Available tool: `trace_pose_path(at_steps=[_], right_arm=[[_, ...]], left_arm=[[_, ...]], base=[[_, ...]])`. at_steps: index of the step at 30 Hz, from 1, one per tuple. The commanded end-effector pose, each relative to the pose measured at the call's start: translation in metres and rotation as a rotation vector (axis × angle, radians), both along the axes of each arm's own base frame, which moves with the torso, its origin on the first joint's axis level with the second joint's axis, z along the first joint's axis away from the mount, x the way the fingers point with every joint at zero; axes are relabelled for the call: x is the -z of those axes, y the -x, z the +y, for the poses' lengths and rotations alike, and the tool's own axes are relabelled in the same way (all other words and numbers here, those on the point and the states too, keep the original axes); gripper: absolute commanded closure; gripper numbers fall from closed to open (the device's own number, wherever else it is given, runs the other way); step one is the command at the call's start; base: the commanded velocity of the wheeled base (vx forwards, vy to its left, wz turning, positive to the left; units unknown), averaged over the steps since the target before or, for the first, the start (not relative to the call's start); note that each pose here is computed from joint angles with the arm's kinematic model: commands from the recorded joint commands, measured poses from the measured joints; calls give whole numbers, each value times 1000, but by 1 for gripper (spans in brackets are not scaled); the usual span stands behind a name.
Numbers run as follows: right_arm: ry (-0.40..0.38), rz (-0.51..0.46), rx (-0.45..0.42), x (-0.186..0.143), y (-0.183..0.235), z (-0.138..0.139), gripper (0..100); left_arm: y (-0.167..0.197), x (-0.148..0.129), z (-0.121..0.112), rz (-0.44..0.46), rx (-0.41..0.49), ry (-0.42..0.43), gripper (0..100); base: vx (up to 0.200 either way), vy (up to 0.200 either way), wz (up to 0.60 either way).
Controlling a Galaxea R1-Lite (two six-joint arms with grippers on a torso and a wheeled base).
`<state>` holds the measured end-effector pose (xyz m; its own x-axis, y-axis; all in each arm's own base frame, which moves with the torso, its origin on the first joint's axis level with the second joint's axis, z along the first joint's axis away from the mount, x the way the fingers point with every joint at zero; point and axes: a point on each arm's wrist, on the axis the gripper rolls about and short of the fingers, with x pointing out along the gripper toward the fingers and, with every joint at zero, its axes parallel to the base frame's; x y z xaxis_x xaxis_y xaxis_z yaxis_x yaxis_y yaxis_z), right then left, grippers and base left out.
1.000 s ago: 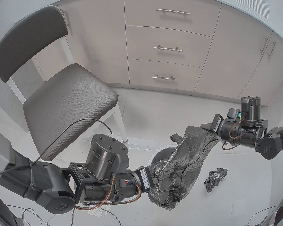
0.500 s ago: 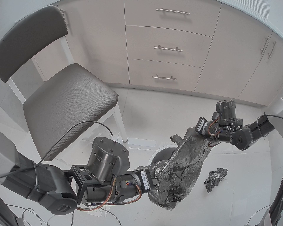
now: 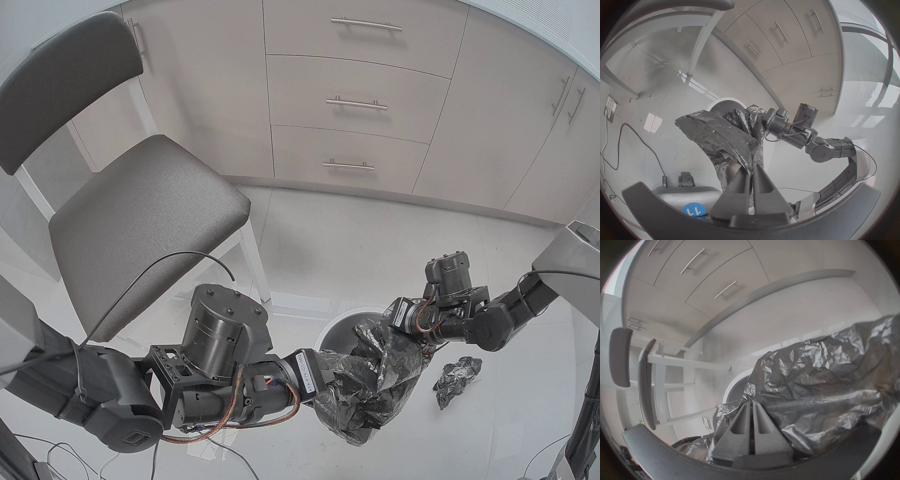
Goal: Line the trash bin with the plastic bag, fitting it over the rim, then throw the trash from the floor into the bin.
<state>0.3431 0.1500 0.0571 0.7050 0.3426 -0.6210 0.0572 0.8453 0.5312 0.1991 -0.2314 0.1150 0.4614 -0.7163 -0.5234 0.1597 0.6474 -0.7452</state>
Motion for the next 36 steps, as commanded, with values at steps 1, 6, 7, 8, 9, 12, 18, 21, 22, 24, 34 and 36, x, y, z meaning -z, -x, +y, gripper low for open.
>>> trace_pose_path(at_steps=[1,6,7,8,9,12,18,21,22,24,34,36], right_arm=[[24,58,-43,29,-5,23,100],[48,115,-49,52,-13,30,100],[49,123,-44,56,-14,30,100],[50,131,-42,60,-15,31,100],[51,133,-42,61,-15,31,100],[68,155,-28,75,-18,29,100],[91,146,-15,80,-22,31,100],[100,131,1,83,-29,32,100],[106,127,6,84,-30,32,100],[111,121,13,84,-30,33,100],[11,-39,14,-7,-13,26,100],[-14,-78,20,-27,-8,23,100]], left_arm=[[-3,1,3,2,-14,-2,100],[-4,4,3,8,-15,-7,100],[-4,5,2,11,-15,-11,100],[-4,6,2,13,-15,-13,100],[-4,6,2,14,-15,-14,100],[-6,11,0,23,-15,-24,100],[-7,15,-1,29,-17,-33,100],[-8,15,-1,30,-18,-34,100],[-8,15,-1,30,-18,-34,100],[-8,16,-1,31,-18,-35,100],[-12,15,2,32,-31,-33,100],[-12,17,1,35,-31,-36,100]], base=[[0,0,0],[0,0,0],[0,0,0],[0,0,0],[0,0,0],[0,0,0],[0,0,0],[0,0,0],[0,0,0],[0,0,0],[0,0,0],[0,0,0]])
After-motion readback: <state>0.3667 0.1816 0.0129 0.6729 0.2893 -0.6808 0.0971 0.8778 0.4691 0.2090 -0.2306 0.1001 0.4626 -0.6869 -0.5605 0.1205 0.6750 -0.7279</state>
